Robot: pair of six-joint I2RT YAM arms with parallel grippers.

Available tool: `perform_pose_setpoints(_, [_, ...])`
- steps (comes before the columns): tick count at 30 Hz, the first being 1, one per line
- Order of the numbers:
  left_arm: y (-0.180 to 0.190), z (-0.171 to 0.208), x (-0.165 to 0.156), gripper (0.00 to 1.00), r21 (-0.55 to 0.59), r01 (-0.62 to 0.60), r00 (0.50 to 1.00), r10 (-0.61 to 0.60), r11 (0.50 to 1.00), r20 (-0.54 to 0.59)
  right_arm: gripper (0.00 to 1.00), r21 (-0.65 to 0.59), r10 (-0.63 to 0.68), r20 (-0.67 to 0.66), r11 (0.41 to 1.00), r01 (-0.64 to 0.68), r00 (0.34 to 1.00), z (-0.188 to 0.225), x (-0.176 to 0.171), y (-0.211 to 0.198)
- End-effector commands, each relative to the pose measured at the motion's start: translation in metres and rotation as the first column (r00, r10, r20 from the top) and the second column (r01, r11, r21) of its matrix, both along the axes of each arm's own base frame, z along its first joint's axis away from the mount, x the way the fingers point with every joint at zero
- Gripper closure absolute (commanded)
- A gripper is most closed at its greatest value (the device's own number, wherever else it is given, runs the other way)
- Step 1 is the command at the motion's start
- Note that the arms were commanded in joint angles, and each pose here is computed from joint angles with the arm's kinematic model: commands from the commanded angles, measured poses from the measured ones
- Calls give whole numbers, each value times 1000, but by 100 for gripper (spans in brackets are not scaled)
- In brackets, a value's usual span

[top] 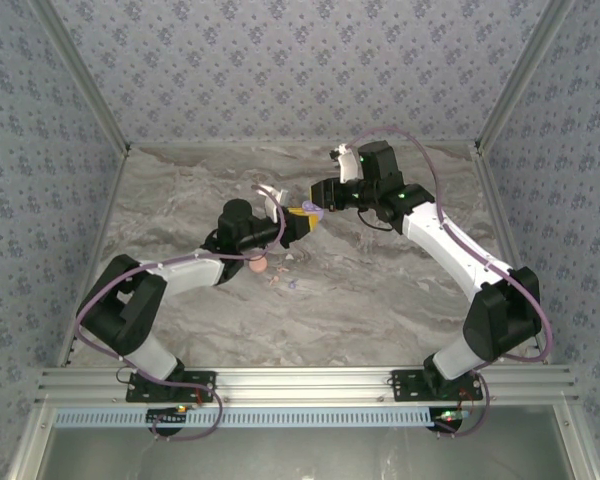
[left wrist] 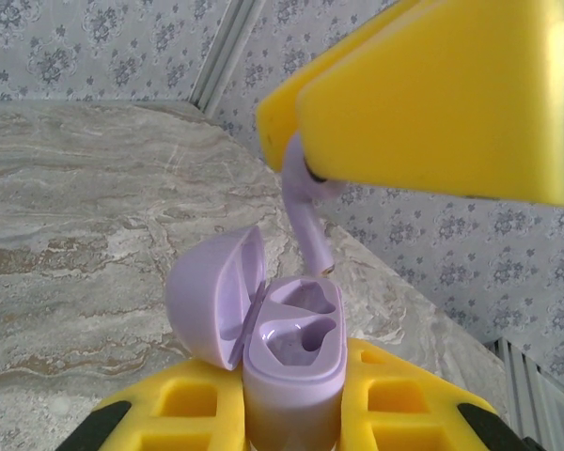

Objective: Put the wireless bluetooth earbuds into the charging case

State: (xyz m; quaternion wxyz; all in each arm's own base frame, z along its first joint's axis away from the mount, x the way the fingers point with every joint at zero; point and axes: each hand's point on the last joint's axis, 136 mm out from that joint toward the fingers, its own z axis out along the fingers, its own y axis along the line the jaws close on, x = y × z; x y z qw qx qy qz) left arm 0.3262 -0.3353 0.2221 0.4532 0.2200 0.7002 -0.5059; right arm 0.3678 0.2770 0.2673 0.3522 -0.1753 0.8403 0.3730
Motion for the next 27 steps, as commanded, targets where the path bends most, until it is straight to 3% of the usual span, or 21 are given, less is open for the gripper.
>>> perform_pose_setpoints(1, [-4, 38, -5, 86, -56, 27, 998, -23, 998, 59, 74, 9, 3, 61, 1000, -4, 998, 18, -3, 0])
perform_pose_setpoints(27, [-2, 43, 1, 86, -79, -7, 999, 10, 997, 37, 74, 18, 17, 55, 1000, -18, 998, 15, -7, 1])
